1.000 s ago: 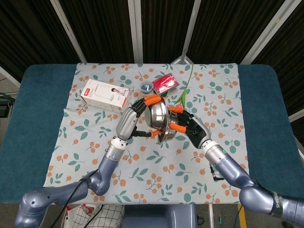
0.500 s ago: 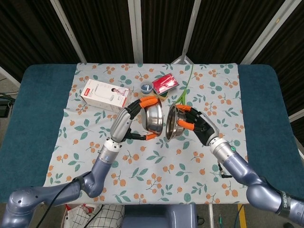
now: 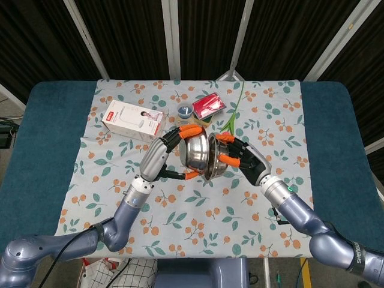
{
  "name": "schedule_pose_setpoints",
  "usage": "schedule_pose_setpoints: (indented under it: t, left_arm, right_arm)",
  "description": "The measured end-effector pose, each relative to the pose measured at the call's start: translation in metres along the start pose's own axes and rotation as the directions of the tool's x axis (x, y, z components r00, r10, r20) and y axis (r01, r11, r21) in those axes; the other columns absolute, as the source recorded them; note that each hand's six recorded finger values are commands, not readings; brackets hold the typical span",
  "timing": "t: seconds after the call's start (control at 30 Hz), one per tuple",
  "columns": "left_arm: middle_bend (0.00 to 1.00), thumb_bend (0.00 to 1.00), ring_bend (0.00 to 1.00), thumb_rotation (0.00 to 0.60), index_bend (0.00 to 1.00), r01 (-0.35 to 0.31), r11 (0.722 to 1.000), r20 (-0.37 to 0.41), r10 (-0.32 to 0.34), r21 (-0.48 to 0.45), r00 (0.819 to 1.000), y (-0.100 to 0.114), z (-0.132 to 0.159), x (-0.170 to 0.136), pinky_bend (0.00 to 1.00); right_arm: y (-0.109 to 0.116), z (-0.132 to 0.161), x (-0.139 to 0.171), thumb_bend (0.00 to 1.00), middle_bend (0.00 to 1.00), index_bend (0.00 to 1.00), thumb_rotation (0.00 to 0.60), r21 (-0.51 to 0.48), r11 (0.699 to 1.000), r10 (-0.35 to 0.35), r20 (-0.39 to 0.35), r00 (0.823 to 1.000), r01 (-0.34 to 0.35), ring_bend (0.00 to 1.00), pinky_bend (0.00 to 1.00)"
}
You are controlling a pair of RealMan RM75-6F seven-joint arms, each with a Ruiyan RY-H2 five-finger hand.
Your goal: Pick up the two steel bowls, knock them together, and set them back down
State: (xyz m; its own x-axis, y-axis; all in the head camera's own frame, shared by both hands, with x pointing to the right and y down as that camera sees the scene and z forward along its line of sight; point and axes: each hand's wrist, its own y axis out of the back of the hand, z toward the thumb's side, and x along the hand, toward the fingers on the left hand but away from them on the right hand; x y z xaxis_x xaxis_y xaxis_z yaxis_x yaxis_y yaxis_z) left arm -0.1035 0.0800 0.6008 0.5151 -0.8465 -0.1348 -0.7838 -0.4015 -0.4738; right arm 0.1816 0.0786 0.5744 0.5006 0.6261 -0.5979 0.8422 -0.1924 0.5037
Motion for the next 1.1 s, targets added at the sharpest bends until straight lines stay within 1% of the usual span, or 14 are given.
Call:
schedule_pose_setpoints:
  t: [0.07, 0.17, 0.23, 0.33, 0.4, 0.6, 0.8, 0.9, 1.0, 1.1]
  left_arm:
    - [0.50, 0.25, 0.38, 0.600, 0.32, 0.004, 1.000, -0.003, -0.004, -0.013, 1.000, -0.006, 0.001, 0.003, 0.52]
    - [0.50, 0.25, 0.38, 0.600, 0.32, 0.008, 0.999, -0.004, -0.008, -0.035, 1.000, -0.015, 0.004, 0.007, 0.52]
    - [0.50, 0.25, 0.38, 0.600, 0.32, 0.010, 0.999, -0.001, -0.010, -0.033, 1.000, -0.019, 0.005, 0.010, 0.52]
    - [0.50, 0.25, 0.38, 0.600, 0.32, 0.011, 0.999, 0.006, -0.011, -0.033, 1.000, -0.025, 0.009, 0.013, 0.52]
    - [0.50, 0.25, 0.38, 0.600, 0.32, 0.008, 0.999, 0.016, -0.007, -0.042, 1.000, -0.025, 0.013, 0.013, 0.52]
    - [0.50, 0.25, 0.38, 0.600, 0.32, -0.004, 0.999, 0.045, 0.005, -0.037, 0.999, -0.015, 0.019, 0.008, 0.52]
    - [0.50, 0.25, 0.38, 0.600, 0.32, -0.002, 0.999, 0.051, 0.004, -0.034, 0.999, -0.002, 0.022, 0.005, 0.52]
    - [0.50, 0.26, 0.38, 0.600, 0.32, 0.010, 1.000, 0.050, -0.008, -0.030, 0.999, 0.005, 0.024, 0.002, 0.52]
    - [0.50, 0.26, 0.38, 0.600, 0.32, 0.031, 0.999, 0.038, -0.030, -0.023, 0.999, 0.013, 0.025, -0.002, 0.52]
    - [0.50, 0.26, 0.37, 0.600, 0.32, 0.066, 0.998, 0.009, -0.066, -0.005, 0.998, 0.021, 0.024, -0.007, 0.52]
  right_arm:
    - [-0.008, -0.002, 0.000, 0.59, 0.90, 0.96, 0.600, -0.013, 1.000, 0.020, -0.001, 1.000, -0.020, 1.00, 1.00]
    - [-0.015, -0.004, -0.001, 0.59, 0.90, 0.97, 0.600, -0.011, 0.999, 0.033, -0.002, 0.999, -0.033, 1.00, 1.00]
    - [-0.021, -0.006, -0.002, 0.59, 0.90, 0.97, 0.600, -0.009, 0.999, 0.044, -0.001, 0.999, -0.044, 1.00, 1.00]
    - [-0.024, -0.006, -0.001, 0.59, 0.90, 0.96, 0.600, -0.002, 0.999, 0.049, -0.001, 0.999, -0.049, 1.00, 1.00]
    - [-0.023, -0.005, -0.001, 0.59, 0.90, 0.97, 0.600, 0.000, 0.999, 0.046, -0.006, 0.999, -0.046, 1.00, 1.00]
    - [-0.011, 0.000, 0.000, 0.59, 0.90, 0.97, 0.600, -0.001, 1.000, 0.013, -0.016, 1.000, -0.014, 1.00, 1.00]
    - [0.012, 0.003, 0.002, 0.59, 0.90, 0.97, 0.600, 0.009, 0.999, -0.035, -0.019, 0.999, 0.035, 1.00, 1.00]
    - [0.024, 0.006, 0.003, 0.59, 0.90, 0.97, 0.600, 0.039, 0.997, -0.058, -0.022, 0.998, 0.059, 1.00, 1.00]
    - [0.036, 0.008, 0.005, 0.59, 0.90, 0.97, 0.600, 0.117, 0.990, -0.080, -0.033, 0.996, 0.083, 1.00, 1.00]
    - [0.049, 0.009, 0.007, 0.59, 0.90, 0.97, 0.600, 0.238, 0.964, -0.107, -0.056, 0.993, 0.117, 1.00, 1.00]
